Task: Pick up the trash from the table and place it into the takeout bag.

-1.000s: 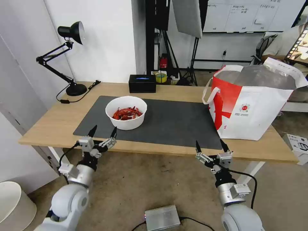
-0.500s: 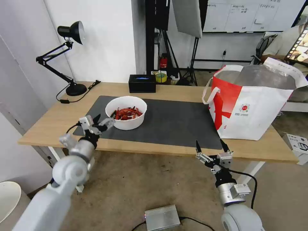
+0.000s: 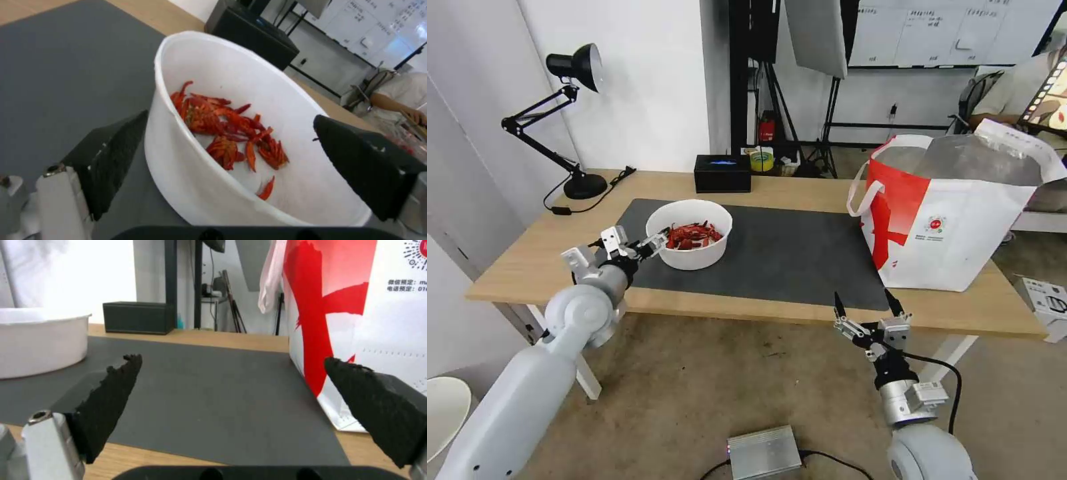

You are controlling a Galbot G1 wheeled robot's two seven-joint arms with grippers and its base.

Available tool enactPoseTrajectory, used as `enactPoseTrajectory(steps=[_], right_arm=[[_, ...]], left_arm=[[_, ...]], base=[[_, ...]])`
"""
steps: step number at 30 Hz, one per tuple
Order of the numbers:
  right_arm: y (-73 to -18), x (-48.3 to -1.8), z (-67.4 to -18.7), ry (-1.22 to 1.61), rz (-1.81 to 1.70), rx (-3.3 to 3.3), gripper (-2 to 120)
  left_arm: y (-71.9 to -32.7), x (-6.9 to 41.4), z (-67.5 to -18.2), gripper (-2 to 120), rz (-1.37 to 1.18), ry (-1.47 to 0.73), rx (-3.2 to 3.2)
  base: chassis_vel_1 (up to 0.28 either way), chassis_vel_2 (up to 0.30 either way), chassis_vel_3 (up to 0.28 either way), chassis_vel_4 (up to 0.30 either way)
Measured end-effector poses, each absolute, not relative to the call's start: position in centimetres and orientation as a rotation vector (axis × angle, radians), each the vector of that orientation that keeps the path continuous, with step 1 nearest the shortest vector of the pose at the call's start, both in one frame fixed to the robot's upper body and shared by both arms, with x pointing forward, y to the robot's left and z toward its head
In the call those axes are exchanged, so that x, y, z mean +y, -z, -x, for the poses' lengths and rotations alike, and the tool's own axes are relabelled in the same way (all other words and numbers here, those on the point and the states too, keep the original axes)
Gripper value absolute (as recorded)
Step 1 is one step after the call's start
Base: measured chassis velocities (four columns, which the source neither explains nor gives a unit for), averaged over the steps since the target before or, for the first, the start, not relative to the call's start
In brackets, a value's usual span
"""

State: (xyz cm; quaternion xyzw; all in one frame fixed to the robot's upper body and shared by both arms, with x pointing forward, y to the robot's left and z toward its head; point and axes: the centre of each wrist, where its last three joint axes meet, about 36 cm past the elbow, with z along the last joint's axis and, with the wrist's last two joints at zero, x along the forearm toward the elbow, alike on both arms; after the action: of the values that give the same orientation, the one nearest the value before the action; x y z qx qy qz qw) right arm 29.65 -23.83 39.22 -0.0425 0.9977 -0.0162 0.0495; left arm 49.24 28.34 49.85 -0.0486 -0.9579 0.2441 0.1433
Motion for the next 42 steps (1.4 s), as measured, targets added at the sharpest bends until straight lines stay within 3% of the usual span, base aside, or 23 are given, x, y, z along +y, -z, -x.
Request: enactPoseTrajectory(steps=[18, 42], right_arm=[[-39.2, -23.8, -29.7, 0.049, 0.129, 3.039, 100], [-39.2, -23.8, -29.7, 0.049, 0.129, 3.039, 100]], left_arm=[[-48.6, 28.1, -50.3, 99, 0.104, -0.671, -2.75], [-48.0, 27.3, -50.5, 13, 0.107, -0.693, -2.733]], base=[[0.0, 0.0, 0.0, 0.0], [0.0, 0.0, 0.0, 0.0]])
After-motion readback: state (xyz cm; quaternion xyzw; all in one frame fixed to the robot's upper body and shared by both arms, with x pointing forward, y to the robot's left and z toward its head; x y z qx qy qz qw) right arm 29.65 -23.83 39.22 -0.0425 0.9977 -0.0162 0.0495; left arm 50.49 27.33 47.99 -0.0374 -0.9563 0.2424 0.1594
